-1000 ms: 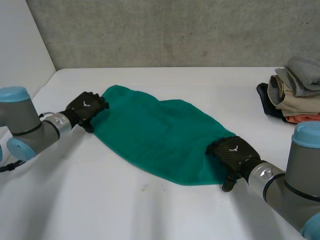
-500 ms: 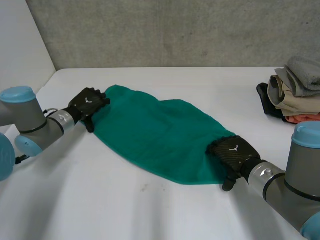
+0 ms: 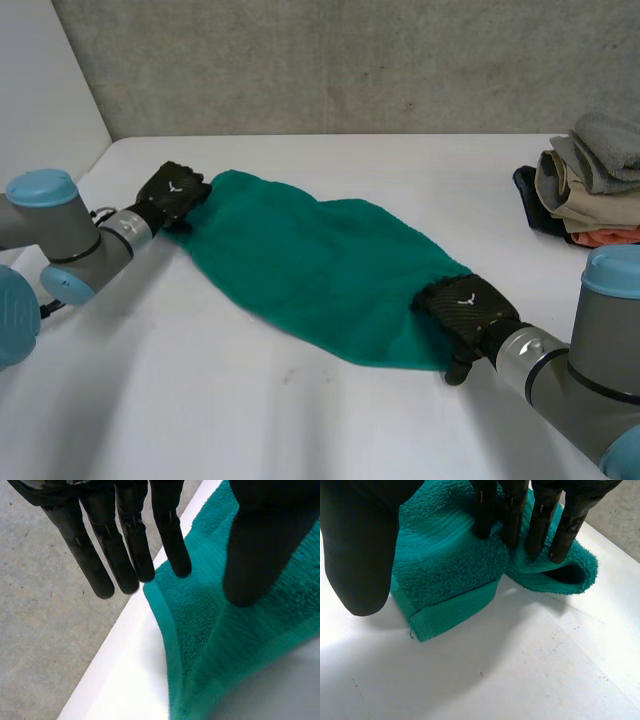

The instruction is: Fold the laundry.

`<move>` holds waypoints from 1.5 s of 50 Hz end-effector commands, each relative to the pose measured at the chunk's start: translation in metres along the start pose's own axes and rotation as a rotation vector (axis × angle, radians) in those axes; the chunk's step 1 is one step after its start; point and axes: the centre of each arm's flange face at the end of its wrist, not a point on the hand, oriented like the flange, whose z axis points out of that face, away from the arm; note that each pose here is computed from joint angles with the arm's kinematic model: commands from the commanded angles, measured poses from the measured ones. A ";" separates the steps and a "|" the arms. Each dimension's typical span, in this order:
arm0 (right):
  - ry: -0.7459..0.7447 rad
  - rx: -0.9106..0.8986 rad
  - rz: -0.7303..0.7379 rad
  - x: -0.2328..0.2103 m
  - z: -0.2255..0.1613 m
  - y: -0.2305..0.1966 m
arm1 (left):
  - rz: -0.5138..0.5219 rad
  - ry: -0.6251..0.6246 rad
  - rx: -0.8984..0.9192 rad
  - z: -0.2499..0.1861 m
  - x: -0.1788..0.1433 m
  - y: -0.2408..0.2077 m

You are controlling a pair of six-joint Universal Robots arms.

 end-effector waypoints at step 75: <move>0.015 0.069 -0.038 -0.003 0.016 0.004 | -0.094 -0.141 -0.099 -0.172 0.012 -0.172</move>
